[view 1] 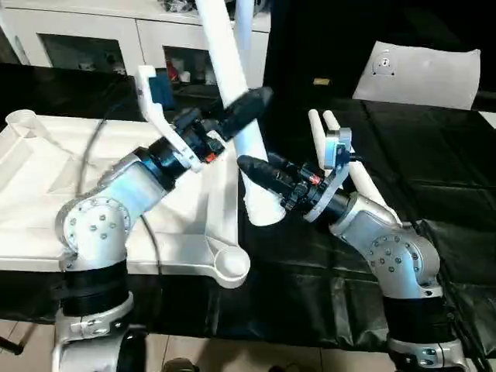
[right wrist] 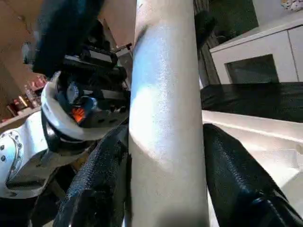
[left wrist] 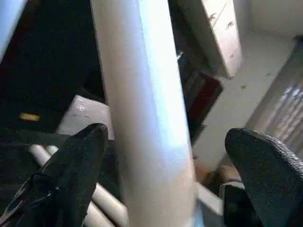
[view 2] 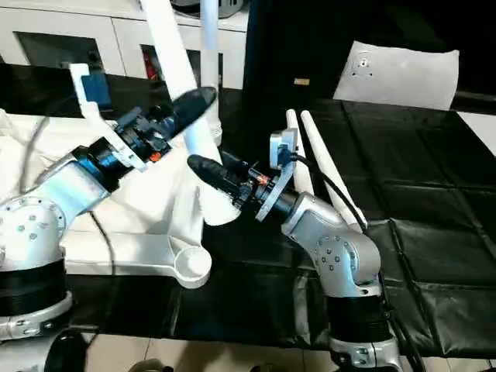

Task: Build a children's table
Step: Pick table leg

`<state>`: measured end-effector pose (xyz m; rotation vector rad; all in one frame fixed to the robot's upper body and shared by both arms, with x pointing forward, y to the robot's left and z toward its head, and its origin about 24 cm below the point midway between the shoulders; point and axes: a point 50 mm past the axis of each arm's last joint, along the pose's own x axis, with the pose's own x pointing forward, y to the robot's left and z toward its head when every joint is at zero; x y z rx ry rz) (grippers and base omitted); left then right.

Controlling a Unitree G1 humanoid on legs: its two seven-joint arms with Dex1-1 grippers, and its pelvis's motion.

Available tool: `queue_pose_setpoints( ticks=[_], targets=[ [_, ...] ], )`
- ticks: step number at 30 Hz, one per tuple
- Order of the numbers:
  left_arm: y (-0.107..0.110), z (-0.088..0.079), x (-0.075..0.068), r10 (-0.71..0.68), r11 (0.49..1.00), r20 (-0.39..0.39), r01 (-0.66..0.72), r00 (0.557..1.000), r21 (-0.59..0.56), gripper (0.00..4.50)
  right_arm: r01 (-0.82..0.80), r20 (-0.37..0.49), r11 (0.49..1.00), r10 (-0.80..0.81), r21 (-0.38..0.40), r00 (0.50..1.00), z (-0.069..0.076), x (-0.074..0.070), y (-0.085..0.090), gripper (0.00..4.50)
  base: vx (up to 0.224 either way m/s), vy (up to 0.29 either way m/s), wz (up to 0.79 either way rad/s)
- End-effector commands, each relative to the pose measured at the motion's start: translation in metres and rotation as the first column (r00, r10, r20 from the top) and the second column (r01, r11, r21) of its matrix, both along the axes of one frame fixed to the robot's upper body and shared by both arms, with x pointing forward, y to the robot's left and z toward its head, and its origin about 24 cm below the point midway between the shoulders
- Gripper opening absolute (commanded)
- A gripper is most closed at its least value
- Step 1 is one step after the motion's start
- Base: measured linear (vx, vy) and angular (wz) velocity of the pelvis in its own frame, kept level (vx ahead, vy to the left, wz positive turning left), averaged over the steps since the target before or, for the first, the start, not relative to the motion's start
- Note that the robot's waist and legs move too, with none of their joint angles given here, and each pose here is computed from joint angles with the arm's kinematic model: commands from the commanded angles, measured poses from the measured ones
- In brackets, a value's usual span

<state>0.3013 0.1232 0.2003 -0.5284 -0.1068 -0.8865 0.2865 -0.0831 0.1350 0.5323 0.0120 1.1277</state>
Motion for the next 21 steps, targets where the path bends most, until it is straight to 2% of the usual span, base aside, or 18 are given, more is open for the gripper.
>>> queue_pose_setpoints(
  ticks=[1, 3, 20, 21],
  targets=[
    [-0.004, 0.003, -0.002, -0.002, 0.999, 0.063, -0.001, 0.998, 0.054, 4.13, 0.003, 0.025, 1.000, -0.003, 0.001, 1.000, 0.003, 0.001, 0.000, 1.91, 0.000, 0.000, 0.00],
    [-0.004, 0.002, -0.003, 0.001, 0.995, 0.101, -0.011, 0.995, 0.099, 4.13, 0.005, 0.027, 1.000, -0.005, 0.001, 1.000, 0.003, 0.001, 0.001, 1.91, 0.000, 0.000, 0.00],
    [-0.009, -0.007, -0.006, -0.016, 0.983, 0.136, -0.009, 0.991, 0.185, 4.13, 0.003, 0.054, 0.999, -0.001, -0.041, 0.999, 0.000, 0.003, 0.008, 1.91, 0.000, 0.000, 0.00],
    [-0.009, -0.007, -0.006, -0.014, 0.983, 0.136, -0.012, 0.991, 0.185, 3.93, 0.005, 0.055, 0.999, -0.002, -0.042, 0.998, 0.000, 0.003, 0.008, 1.91, 0.000, 0.000, 0.00]
  ],
)
